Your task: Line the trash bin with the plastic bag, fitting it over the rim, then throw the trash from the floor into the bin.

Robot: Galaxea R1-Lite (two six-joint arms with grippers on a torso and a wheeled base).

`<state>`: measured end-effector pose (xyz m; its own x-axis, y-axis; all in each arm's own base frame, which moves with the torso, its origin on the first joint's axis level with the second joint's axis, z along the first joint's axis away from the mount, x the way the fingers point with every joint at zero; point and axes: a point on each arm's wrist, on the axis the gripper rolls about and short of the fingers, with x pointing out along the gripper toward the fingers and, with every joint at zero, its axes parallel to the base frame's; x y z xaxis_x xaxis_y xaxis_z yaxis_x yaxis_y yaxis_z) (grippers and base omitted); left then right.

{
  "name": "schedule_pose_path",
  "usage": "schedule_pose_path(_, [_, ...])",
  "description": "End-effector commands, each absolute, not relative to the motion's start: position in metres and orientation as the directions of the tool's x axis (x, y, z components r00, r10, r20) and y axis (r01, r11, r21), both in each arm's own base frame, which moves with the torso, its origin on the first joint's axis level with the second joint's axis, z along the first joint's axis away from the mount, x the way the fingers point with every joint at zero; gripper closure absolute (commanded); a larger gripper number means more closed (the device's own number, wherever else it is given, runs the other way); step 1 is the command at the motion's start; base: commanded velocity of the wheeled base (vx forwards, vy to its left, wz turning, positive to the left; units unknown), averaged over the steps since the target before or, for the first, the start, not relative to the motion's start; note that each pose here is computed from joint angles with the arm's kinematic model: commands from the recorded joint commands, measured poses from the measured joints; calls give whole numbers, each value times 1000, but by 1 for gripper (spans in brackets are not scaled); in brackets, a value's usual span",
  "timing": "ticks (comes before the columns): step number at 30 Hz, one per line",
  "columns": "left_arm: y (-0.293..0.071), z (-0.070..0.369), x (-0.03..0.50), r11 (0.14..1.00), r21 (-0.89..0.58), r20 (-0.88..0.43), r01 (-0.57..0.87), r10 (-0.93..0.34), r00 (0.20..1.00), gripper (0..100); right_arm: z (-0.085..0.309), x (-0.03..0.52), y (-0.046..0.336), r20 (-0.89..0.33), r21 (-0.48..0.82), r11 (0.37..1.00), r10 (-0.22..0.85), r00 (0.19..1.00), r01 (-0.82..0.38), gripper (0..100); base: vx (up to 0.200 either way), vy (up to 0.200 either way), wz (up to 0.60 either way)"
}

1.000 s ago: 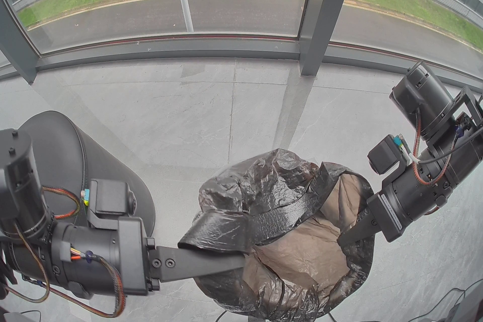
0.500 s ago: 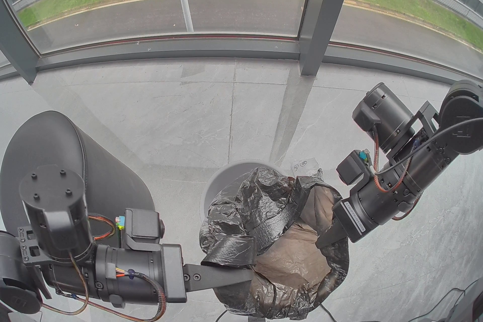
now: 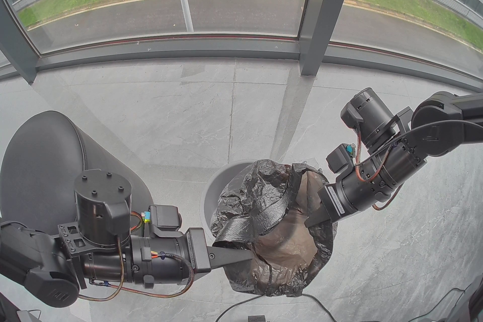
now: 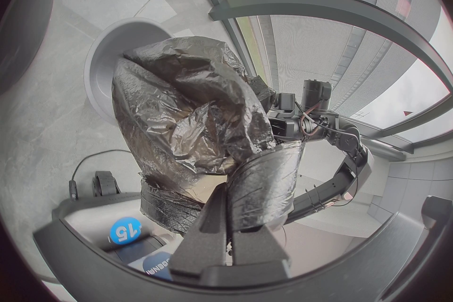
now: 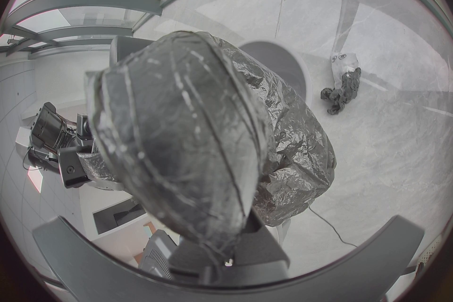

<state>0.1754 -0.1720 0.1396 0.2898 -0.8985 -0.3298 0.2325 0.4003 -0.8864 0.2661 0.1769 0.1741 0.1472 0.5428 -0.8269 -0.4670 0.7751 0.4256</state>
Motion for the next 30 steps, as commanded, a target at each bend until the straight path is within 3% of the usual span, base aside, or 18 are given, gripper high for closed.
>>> schedule_pose_path(1, [-171, 116, 199, 463, -863, -387, 201, -863, 325, 100, 154, 283, 183, -830, 424, 784, 537, 151, -454, 100, 0, 0, 0])
schedule_pose_path(6, [-163, 93, 221, 531, -824, -440, 194, -818, 370, 100, 138, 300, 191, -807, 428, 776, 559, 191, -463, 100, 0, 0, 0])
schedule_pose_path(20, [-143, 84, 265, 544, -816, -399, 194, -774, 491, 100, 109, 334, 213, -723, 441, 749, 623, 299, -495, 100, 0, 0, 0])
schedule_pose_path(30, [-140, 90, 265, 540, -818, -387, 200, -772, 504, 100, 109, 331, 215, -721, 442, 744, 627, 295, -501, 100, 0, 0, 0])
